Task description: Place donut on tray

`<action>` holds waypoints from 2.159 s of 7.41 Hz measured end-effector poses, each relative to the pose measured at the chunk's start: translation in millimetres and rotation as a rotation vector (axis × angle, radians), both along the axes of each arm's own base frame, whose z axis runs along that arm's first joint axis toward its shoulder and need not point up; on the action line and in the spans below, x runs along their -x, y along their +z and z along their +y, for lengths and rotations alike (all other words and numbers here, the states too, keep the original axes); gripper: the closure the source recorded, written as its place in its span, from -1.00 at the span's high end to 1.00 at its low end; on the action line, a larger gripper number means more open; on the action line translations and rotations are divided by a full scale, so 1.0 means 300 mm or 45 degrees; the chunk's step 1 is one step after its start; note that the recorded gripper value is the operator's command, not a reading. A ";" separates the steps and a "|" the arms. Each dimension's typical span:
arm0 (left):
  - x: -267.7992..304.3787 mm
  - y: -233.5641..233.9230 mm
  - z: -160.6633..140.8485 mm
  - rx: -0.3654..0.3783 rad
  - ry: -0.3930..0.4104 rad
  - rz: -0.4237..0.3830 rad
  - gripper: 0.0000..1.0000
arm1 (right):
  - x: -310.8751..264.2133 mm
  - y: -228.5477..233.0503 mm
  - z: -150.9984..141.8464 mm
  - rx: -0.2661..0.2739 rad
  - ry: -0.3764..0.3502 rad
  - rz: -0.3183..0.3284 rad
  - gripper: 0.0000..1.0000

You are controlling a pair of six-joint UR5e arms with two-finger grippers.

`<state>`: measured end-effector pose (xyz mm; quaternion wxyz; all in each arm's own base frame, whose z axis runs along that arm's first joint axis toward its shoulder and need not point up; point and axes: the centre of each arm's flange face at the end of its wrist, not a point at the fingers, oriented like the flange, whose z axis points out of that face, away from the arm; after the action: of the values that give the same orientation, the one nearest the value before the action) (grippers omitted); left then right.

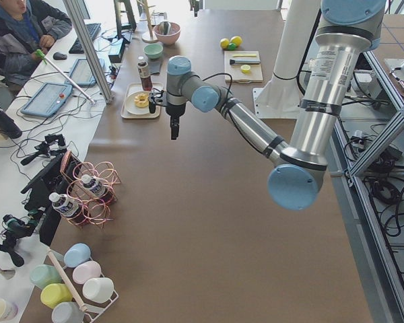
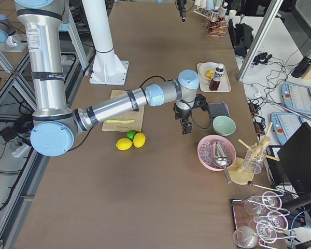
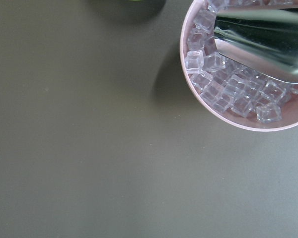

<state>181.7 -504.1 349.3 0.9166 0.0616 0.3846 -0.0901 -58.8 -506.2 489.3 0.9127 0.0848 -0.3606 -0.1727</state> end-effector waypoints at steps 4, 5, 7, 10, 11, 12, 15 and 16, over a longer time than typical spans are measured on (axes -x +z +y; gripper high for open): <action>0.601 0.479 0.211 -0.272 0.406 -0.253 0.95 | -0.137 0.095 0.044 0.028 0.057 0.029 1.00; 0.714 0.578 0.271 -0.297 0.462 -0.286 0.95 | -0.174 0.121 0.063 0.047 0.082 0.034 1.00; 0.835 0.712 0.369 -0.278 0.480 -0.306 0.95 | -0.245 0.192 0.122 0.098 0.133 0.045 1.00; 0.857 0.815 0.477 -0.335 0.474 -0.319 0.95 | -0.298 0.240 0.180 0.142 0.180 0.062 1.00; 0.858 0.819 0.484 -0.344 0.471 -0.321 0.95 | -0.304 0.234 0.179 0.132 0.186 0.076 1.00; 0.859 0.820 0.486 -0.348 0.471 -0.321 0.95 | -0.310 0.230 0.177 0.121 0.192 0.106 1.00; 0.859 0.821 0.486 -0.349 0.468 -0.322 0.95 | -0.315 0.213 0.178 0.094 0.192 0.132 1.00; 0.859 0.820 0.485 -0.349 0.468 -0.322 0.95 | -0.315 0.216 0.182 0.096 0.191 0.132 1.00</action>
<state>-76.0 -358.4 595.3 0.9414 0.1253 0.2805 0.1392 35.8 -451.6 553.9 0.9430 0.0681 -0.3119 -0.0942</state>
